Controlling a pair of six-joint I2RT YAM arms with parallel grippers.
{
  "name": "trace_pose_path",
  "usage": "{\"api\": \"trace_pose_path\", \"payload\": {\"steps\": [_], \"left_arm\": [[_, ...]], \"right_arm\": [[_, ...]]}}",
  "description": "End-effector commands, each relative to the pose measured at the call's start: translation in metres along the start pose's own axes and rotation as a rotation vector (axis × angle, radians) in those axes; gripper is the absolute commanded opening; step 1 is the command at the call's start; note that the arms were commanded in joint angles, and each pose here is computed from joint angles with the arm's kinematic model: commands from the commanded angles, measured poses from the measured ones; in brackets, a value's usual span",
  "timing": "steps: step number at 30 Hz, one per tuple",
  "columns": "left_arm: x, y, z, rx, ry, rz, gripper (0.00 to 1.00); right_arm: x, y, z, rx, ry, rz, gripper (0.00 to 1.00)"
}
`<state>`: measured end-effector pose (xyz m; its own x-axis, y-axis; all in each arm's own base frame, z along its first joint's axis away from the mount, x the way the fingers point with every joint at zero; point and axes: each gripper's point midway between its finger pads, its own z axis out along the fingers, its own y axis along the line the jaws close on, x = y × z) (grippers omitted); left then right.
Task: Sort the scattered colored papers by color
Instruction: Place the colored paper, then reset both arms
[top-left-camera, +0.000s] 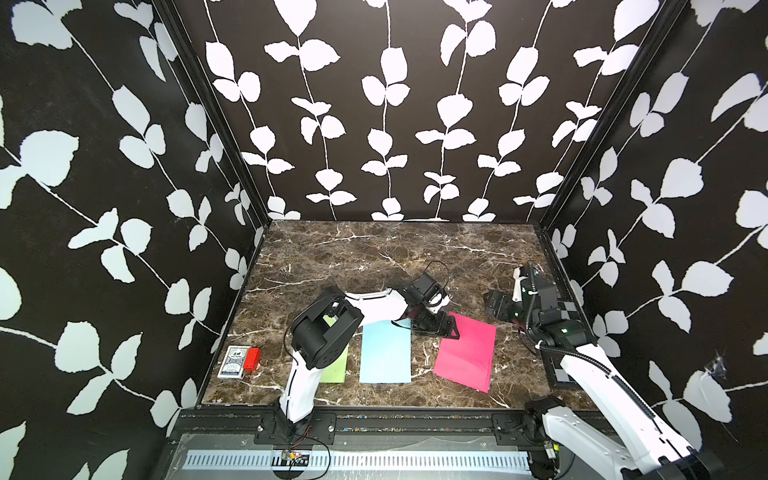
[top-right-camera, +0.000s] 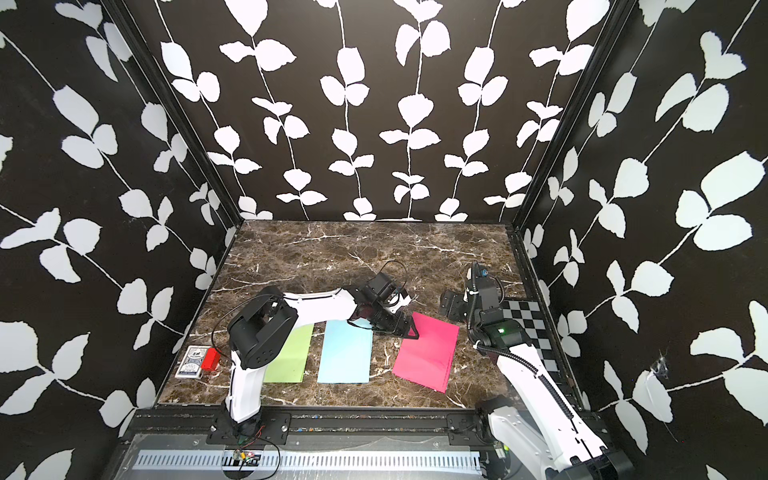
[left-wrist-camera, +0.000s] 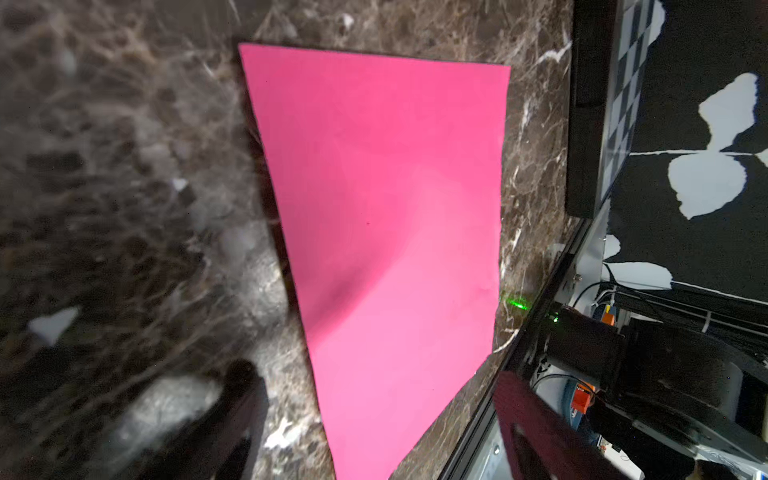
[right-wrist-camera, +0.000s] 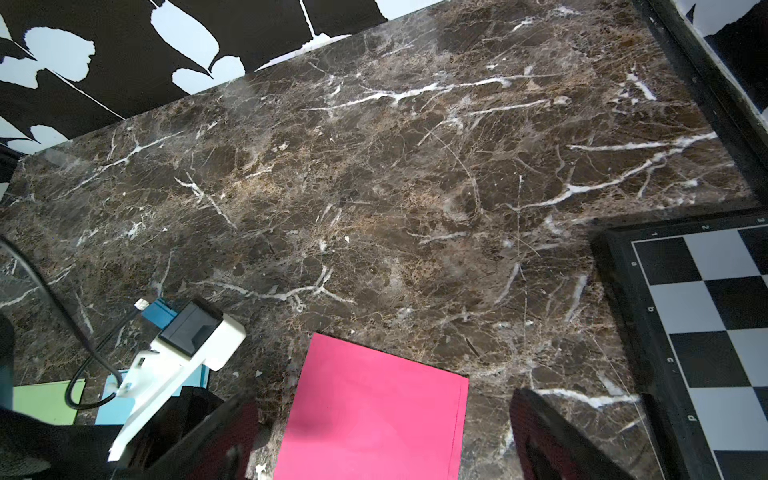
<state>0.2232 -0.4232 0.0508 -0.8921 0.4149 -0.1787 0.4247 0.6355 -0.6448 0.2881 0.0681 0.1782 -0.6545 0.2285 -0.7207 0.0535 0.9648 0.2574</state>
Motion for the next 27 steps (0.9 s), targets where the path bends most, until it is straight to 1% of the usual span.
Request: {"api": "trace_pose_path", "payload": {"steps": [1, 3, 6, 9, 12, 15, 18, 20, 23, 26, 27], "left_arm": [[-0.005, 0.012, -0.02, -0.119, -0.038, 0.032, 0.99], [-0.007, 0.013, -0.026, -0.151, -0.054, 0.045, 0.99], [-0.014, 0.016, -0.042, -0.209, -0.105, 0.072, 0.99], [-0.027, 0.023, -0.07, -0.295, -0.183, 0.105, 0.99], [-0.039, 0.043, -0.11, -0.399, -0.264, 0.104, 0.99], [-0.049, 0.073, -0.163, -0.515, -0.368, 0.078, 0.99], [-0.051, 0.121, -0.234, -0.715, -0.484, 0.017, 0.99], [-0.043, 0.155, -0.28, -0.854, -0.563, -0.04, 0.99], [-0.023, 0.201, -0.336, -0.995, -0.675, -0.139, 0.99], [0.007, 0.241, -0.382, -1.146, -0.779, -0.221, 0.99], [0.018, 0.253, -0.393, -1.198, -0.808, -0.238, 0.99]], "right_arm": [[0.007, -0.001, 0.009, -0.003, 0.015, 0.012, 0.95], [0.009, 0.0, 0.011, -0.007, 0.024, 0.011, 0.95], [0.008, 0.0, 0.014, -0.007, 0.03, 0.007, 0.95], [0.006, 0.003, 0.018, -0.007, 0.041, -0.009, 0.96], [-0.002, 0.009, 0.023, -0.016, 0.049, -0.039, 0.98], [-0.015, 0.011, 0.029, 0.0, 0.04, -0.08, 1.0], [-0.028, 0.01, 0.039, 0.043, 0.05, -0.12, 1.0], [-0.035, 0.006, 0.049, 0.086, 0.056, -0.144, 1.0], [-0.042, -0.002, 0.067, 0.14, 0.056, -0.195, 1.0], [-0.044, -0.003, 0.086, 0.145, 0.026, -0.279, 0.99], [-0.044, -0.006, 0.09, 0.154, 0.019, -0.293, 1.0]]}}
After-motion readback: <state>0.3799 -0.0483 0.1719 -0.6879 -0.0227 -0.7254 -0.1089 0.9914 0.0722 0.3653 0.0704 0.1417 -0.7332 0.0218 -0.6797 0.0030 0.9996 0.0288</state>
